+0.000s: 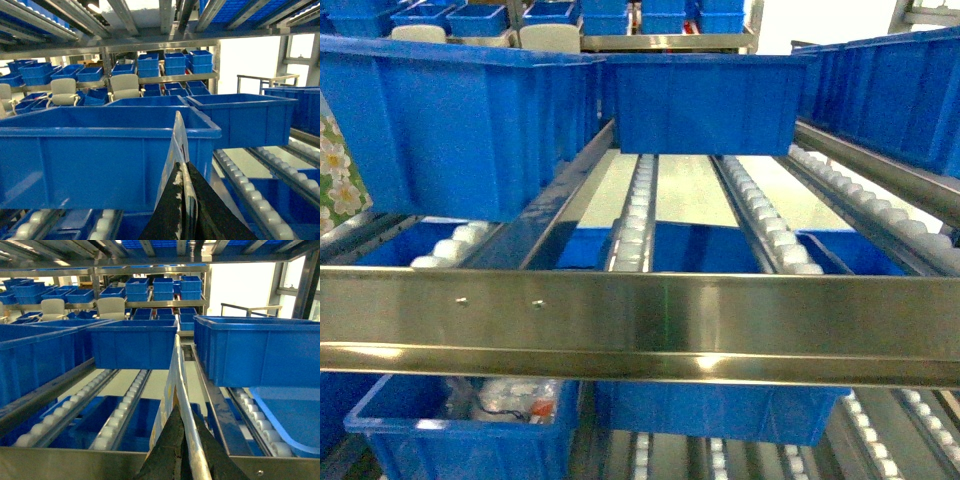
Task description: Move flower gift bag to table near conveyor
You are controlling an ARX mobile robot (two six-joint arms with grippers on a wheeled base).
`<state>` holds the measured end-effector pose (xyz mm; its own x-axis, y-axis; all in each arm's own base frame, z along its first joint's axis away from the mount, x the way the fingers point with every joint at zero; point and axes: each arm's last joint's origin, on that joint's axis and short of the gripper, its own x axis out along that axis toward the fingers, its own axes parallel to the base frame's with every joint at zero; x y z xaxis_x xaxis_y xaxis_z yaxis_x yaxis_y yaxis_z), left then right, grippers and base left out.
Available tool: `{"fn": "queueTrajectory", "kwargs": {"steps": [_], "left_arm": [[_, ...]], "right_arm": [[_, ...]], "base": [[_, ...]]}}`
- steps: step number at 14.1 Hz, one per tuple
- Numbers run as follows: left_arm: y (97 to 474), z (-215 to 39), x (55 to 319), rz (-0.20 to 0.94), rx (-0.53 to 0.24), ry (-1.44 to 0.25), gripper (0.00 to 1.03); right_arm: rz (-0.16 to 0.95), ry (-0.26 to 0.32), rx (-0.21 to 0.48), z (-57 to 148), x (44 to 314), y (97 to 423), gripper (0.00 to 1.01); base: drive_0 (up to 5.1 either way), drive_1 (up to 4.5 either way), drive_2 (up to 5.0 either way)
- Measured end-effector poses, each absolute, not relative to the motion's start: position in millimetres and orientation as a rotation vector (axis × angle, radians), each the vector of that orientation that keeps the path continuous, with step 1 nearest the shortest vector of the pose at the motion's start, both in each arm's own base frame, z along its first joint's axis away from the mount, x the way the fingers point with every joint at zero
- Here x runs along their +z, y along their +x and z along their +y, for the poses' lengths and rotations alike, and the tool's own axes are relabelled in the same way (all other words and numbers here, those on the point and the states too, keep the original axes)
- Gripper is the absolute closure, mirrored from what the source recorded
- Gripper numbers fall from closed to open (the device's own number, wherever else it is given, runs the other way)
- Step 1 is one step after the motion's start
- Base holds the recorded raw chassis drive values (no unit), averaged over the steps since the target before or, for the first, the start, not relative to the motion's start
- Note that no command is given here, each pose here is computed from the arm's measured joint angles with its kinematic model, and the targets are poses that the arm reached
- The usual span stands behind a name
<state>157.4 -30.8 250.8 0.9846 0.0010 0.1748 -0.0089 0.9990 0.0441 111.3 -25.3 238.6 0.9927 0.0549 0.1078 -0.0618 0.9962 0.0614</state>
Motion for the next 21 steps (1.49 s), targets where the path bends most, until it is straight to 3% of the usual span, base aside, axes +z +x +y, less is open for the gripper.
{"fn": "queueTrajectory", "kwargs": {"steps": [21], "left_arm": [[157.4, -30.8, 250.8, -0.176, 0.005, 0.045, 1.01]], "right_arm": [[-0.106, 0.064, 0.059, -25.3, 238.5, 111.4, 0.99]], "base": [[-4.6, 0.66, 4.0]]}}
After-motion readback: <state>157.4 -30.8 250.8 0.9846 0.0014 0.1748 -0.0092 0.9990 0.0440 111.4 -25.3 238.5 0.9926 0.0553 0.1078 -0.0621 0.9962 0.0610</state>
